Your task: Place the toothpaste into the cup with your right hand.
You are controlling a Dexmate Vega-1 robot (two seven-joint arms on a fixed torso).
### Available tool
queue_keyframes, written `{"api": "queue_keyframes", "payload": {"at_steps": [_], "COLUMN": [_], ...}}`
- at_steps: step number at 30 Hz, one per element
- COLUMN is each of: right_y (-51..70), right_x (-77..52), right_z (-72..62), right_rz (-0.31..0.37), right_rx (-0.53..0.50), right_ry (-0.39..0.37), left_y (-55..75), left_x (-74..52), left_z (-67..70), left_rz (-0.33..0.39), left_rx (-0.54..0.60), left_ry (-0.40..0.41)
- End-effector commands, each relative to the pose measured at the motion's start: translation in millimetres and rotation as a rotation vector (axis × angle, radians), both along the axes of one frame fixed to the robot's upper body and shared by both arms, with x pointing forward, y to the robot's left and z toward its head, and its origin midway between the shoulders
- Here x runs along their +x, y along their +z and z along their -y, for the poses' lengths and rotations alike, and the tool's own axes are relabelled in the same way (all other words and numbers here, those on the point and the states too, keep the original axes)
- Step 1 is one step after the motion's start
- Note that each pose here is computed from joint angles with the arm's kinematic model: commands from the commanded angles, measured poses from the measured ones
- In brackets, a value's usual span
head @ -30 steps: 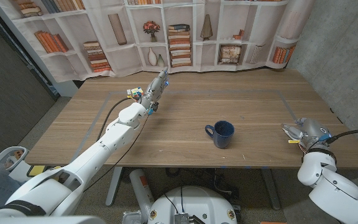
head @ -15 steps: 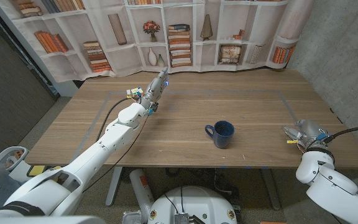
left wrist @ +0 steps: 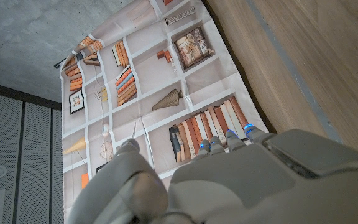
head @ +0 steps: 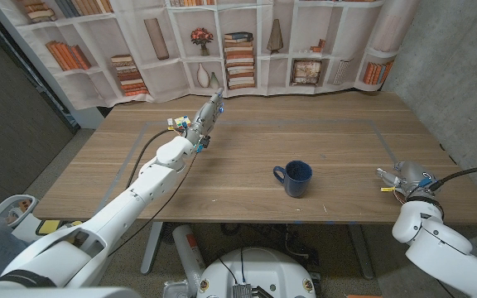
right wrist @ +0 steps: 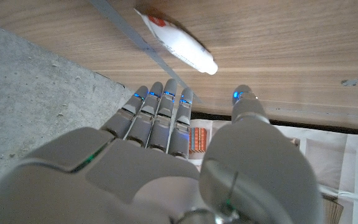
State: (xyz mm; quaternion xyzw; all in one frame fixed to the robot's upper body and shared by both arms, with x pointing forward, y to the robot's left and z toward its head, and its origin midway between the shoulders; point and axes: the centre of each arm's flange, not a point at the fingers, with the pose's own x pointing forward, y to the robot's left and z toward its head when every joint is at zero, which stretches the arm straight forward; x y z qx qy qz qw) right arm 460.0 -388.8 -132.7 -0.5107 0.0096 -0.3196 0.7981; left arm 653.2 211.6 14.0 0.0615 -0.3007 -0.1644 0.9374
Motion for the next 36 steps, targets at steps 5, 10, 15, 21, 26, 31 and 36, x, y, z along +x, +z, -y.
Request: {"api": "queue_keyframes", "payload": {"at_steps": [5,10,15,21,26,31,36], "right_y": [-5.5,-6.6,-8.0,-11.5,-12.5,-14.0,-14.9], "right_x": [7.8,8.6,9.8,12.9,14.5,17.4,19.7], "right_z": [1.7,3.4,5.1,7.5,7.5,7.3,6.9], "right_rz": [-0.037,-0.043,-0.051,-0.066,-0.074,-0.087,-0.088], "right_rx": [0.000,0.001,-0.001,0.007,-0.005,0.003,0.009], "right_ry": [-0.019,-0.029,-0.036,-0.056,-0.058,-0.062,-0.057], "left_y": [-1.3,-2.0,-3.5,-5.8,-7.0,-7.6,-7.5], "left_x": [-0.5,-0.2,0.0,0.7,0.7,0.6,0.5], "left_z": [-1.3,-0.5,-1.0,-1.9,-2.2,-2.2,-2.3], "left_rz": [-0.008,-0.009,-0.011,-0.017,-0.020,-0.023,-0.024], "left_rx": [-0.001,0.005,0.002,-0.002,-0.005,-0.004,-0.005], "left_ry": [0.003,0.002,0.005,0.005,0.006,0.008,0.008]}}
